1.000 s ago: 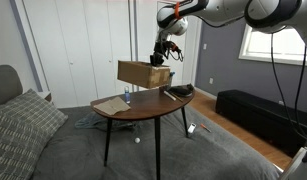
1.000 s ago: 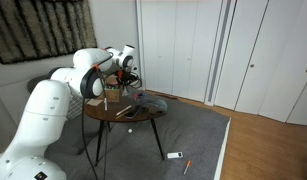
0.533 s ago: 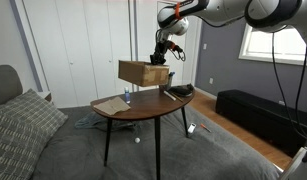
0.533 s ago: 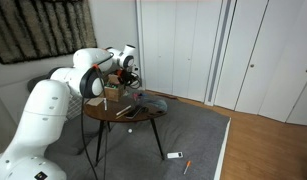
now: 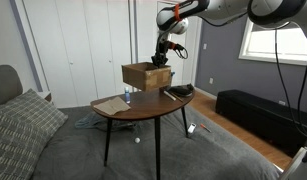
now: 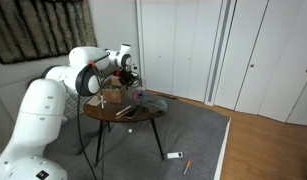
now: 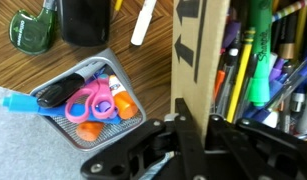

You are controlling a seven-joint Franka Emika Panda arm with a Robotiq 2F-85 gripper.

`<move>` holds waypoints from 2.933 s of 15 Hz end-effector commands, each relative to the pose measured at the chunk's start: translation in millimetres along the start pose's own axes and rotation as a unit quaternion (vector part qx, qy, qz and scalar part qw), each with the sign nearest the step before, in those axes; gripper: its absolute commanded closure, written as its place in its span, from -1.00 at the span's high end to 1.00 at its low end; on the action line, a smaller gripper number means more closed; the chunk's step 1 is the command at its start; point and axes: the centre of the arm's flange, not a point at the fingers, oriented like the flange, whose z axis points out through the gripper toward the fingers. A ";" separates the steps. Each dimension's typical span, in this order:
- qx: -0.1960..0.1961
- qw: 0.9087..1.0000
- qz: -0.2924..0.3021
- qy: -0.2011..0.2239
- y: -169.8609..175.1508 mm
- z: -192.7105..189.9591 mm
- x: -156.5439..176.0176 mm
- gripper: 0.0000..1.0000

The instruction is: Pick up the cardboard box, turn it clockwise by ninety degrees and place it a little forward on the table

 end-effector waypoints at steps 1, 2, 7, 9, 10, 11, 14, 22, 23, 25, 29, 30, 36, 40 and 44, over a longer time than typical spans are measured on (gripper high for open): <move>-0.014 1.000 0.014 0.008 -12.3 -15.9 -21.6 -0.95; -0.016 1.000 0.018 0.009 -14.1 -13.3 -23.0 -0.95; -0.026 0.999 0.041 0.000 -18.1 1.1 -28.6 -0.95; -0.029 0.998 0.049 -0.004 -17.2 7.1 -30.9 -0.95; -0.030 0.998 0.053 -0.005 -16.4 10.6 -32.2 -0.95; -0.030 0.998 0.056 -0.007 -15.6 14.0 -33.1 -0.95; -0.029 0.998 0.058 -0.014 -13.5 25.8 -37.2 -0.95; -0.025 0.997 0.062 -0.030 -12.8 53.0 -49.2 -0.95; -0.025 0.997 0.064 -0.033 -13.0 55.9 -50.7 -0.95; -0.025 0.997 0.068 -0.038 -12.8 62.6 -54.0 -0.95; -0.025 0.996 0.075 -0.043 -13.2 68.8 -59.2 -0.95; -0.025 0.996 0.076 -0.044 -12.9 69.9 -59.9 -0.95; -0.029 0.996 0.071 -0.048 -12.8 72.9 -63.3 -0.95; -0.036 0.996 0.064 -0.042 -16.5 67.3 -65.0 -0.32; -0.039 0.997 0.061 -0.033 -20.2 53.0 -68.9 -0.02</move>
